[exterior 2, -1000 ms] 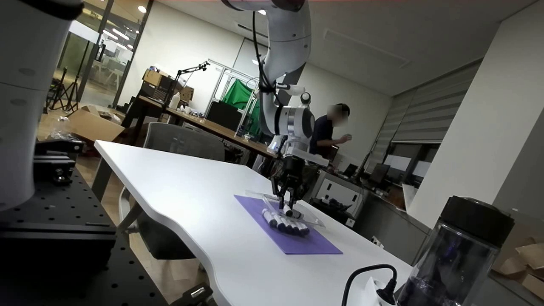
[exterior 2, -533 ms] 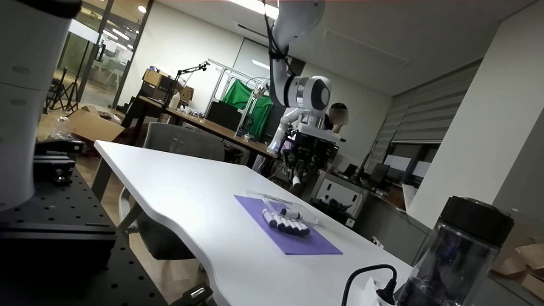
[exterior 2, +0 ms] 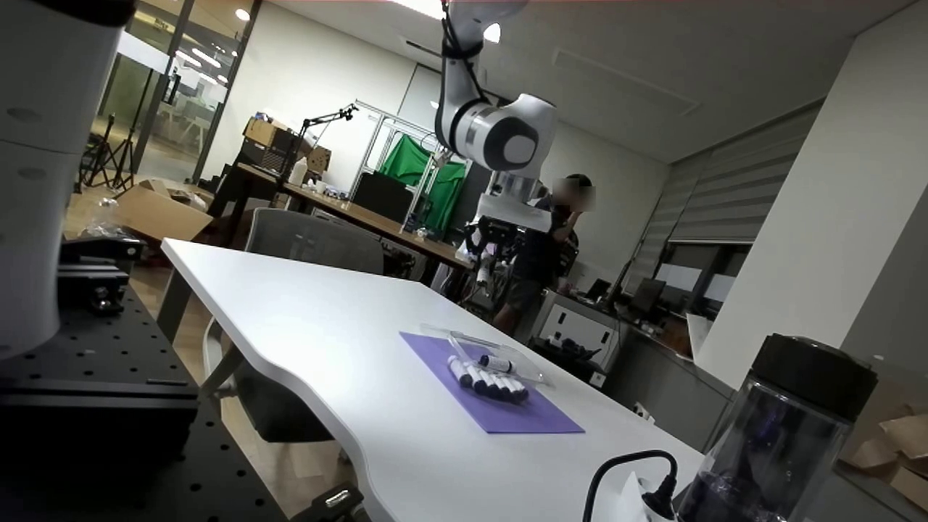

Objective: Remove one bottle from the clear box and close it

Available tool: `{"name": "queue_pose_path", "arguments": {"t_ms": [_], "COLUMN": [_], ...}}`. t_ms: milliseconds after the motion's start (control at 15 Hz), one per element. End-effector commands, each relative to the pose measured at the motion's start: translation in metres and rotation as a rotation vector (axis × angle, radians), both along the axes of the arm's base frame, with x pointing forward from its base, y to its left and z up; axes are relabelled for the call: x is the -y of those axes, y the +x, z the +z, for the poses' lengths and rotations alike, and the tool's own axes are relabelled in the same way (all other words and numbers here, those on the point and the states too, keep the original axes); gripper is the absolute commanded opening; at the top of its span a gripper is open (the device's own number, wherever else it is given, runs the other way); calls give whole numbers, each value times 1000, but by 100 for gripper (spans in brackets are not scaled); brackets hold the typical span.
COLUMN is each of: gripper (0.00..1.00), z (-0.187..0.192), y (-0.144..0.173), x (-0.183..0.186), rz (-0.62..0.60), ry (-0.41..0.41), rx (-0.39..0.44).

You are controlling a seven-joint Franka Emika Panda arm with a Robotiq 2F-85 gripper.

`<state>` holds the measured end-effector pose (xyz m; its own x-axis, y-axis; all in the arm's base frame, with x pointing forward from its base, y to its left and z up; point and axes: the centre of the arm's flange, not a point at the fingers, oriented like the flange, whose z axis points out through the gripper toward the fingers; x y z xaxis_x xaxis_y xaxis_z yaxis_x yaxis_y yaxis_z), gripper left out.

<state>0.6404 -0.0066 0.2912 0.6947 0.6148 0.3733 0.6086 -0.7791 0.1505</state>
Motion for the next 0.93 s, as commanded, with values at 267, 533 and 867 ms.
{"name": "queue_pose_path", "arguments": {"t_ms": [267,533,867], "gripper": [29,29,7], "z": [-19,-19,-28], "y": [-14,-13,-8], "x": [-58,-51,-69], "rz": [57,48,73], "ry": [57,56,37], "rx": [26,28,159]}}
